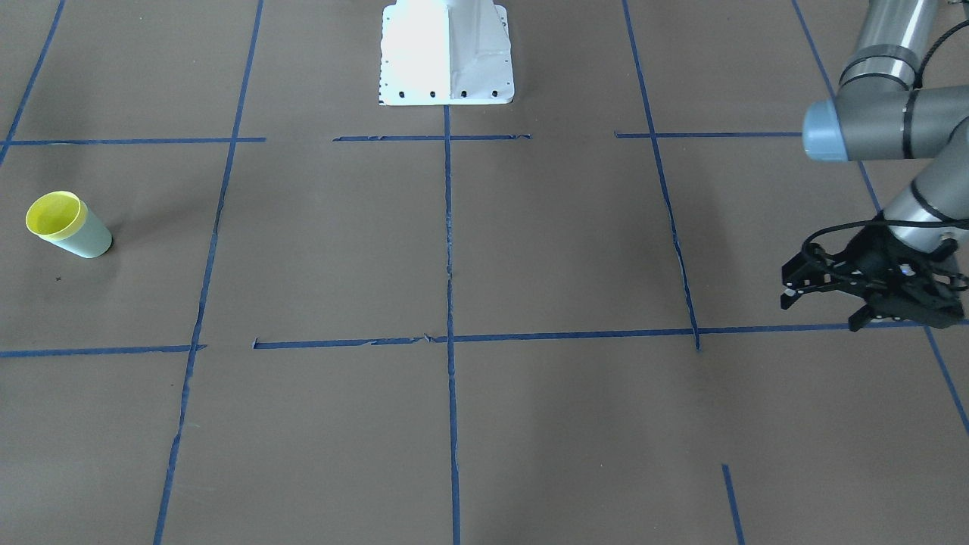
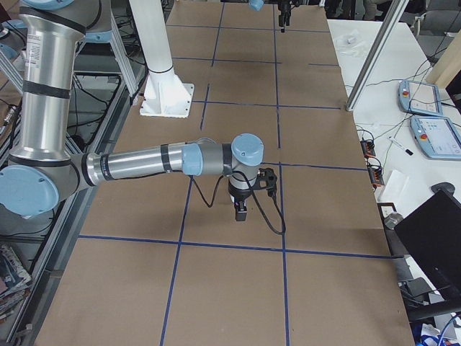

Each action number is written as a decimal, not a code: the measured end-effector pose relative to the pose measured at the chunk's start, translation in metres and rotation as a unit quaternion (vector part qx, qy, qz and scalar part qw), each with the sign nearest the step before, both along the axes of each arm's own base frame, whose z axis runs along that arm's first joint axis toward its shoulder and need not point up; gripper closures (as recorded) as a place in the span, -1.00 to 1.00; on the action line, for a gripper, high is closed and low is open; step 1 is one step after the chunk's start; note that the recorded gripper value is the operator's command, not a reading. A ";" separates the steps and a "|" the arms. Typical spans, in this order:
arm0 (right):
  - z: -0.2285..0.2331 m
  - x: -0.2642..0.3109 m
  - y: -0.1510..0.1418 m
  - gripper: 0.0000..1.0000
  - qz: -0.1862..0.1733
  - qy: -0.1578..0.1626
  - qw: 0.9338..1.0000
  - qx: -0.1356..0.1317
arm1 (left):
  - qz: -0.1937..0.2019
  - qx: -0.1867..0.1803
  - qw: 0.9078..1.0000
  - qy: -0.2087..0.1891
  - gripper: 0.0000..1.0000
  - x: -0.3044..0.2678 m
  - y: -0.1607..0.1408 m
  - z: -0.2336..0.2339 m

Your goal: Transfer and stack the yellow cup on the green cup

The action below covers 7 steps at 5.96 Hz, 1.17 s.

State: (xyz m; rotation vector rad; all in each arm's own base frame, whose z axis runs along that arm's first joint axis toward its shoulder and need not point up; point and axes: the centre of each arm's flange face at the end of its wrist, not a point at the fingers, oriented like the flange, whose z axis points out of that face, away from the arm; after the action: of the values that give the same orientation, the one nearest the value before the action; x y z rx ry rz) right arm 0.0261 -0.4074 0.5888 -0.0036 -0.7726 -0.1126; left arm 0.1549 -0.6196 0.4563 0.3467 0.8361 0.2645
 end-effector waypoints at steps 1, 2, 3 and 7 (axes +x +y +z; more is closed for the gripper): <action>0.008 0.011 0.010 -1.00 0.012 0.001 1.000 -0.009 | 0.014 -0.014 1.000 -0.019 -1.00 -0.057 -0.004 0.026; 0.011 0.014 0.013 -1.00 0.017 0.000 1.000 -0.015 | 0.040 -0.021 0.998 -0.044 -1.00 -0.109 -0.002 0.050; 0.011 0.015 0.014 -1.00 0.019 -0.001 1.000 -0.016 | 0.058 -0.030 0.996 -0.059 -1.00 -0.158 0.013 0.080; 0.011 0.015 0.015 -1.00 0.020 -0.002 1.000 -0.018 | 0.026 -0.140 0.989 -0.044 -1.00 -0.239 0.143 0.207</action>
State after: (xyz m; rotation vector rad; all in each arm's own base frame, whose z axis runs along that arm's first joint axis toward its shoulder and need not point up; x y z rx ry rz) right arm 0.0409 -0.3925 0.5998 -0.0217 -0.7777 -0.0605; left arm -0.0836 -0.4764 0.6633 0.0507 0.7832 0.2063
